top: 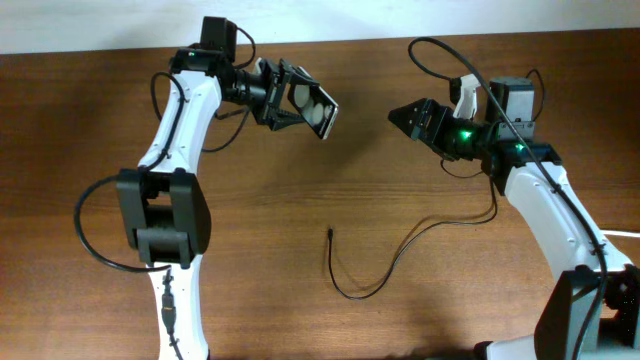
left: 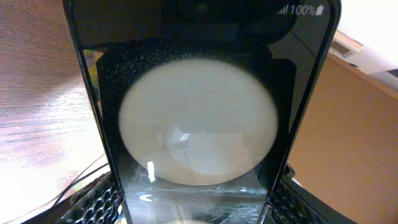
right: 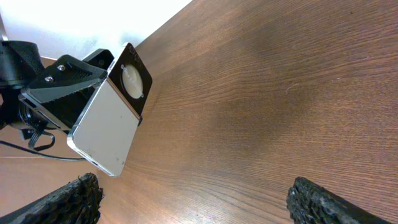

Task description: Plug charger to phone and switch on socket

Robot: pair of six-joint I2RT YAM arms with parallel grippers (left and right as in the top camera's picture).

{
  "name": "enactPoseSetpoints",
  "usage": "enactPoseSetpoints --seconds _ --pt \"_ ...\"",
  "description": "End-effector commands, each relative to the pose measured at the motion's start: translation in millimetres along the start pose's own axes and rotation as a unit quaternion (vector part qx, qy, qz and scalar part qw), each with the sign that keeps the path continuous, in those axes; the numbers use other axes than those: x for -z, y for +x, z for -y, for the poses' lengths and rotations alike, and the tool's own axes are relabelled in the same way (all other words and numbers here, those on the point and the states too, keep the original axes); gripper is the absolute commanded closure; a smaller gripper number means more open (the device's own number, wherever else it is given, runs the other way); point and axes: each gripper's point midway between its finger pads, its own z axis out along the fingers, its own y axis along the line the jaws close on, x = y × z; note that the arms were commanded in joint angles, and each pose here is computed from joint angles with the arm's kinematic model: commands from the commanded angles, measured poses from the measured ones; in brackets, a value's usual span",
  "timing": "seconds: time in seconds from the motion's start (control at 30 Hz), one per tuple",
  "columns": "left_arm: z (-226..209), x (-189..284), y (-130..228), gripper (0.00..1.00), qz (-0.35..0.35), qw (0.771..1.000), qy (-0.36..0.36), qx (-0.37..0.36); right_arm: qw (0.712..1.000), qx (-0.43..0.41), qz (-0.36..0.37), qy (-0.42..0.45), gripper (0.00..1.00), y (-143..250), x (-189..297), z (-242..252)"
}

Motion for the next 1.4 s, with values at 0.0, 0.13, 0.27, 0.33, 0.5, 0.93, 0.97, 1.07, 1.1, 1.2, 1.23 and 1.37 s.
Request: enactPoseSetpoints --seconds 0.0,0.13,0.27,0.33,0.5,0.93,0.97,1.07,1.1,1.2,1.23,1.37 --pt "11 4 2 1.00 0.000 1.000 0.009 -0.002 0.991 0.100 -0.018 -0.088 0.01 5 -4 -43" --pt "10 -10 9 1.00 0.000 1.000 -0.006 0.017 0.970 0.209 -0.033 -0.123 0.01 32 -28 -83" --pt "10 -24 18 1.00 -0.004 1.000 -0.019 0.011 0.967 0.223 -0.044 -0.114 0.01 51 -44 -97" --pt "11 -31 24 1.00 -0.010 1.000 -0.022 0.016 0.974 0.204 -0.035 -0.087 0.01 49 -49 -92" --pt "14 -43 30 1.00 -0.009 0.999 -0.029 0.022 0.989 0.147 -0.005 -0.022 0.06 36 -54 -74" --pt "20 -72 67 1.00 -0.059 0.996 -0.037 0.062 0.991 0.099 0.029 0.079 0.21 31 -57 -44" --pt "20 -72 67 1.00 -0.059 0.996 -0.037 0.062 0.991 0.099 0.028 0.079 0.24 32 -57 -44" --pt "20 -73 68 1.00 -0.060 0.996 -0.037 0.062 0.991 0.099 0.028 0.079 0.49 32 -57 -44" --pt "20 -73 68 1.00 -0.060 0.996 -0.038 0.061 0.992 0.099 0.028 0.079 0.59 32 -57 -44" --pt "22 -73 72 1.00 -0.071 0.995 -0.032 0.062 0.992 0.099 0.028 0.079 0.77 32 -57 -44" --pt "22 -73 72 1.00 -0.071 0.995 -0.032 0.062 0.992 0.099 0.027 0.077 0.77 32 -57 -45" --pt "22 -73 72 1.00 -0.071 0.995 -0.032 0.062 0.992 0.099 0.026 0.078 0.90 33 -57 -44"
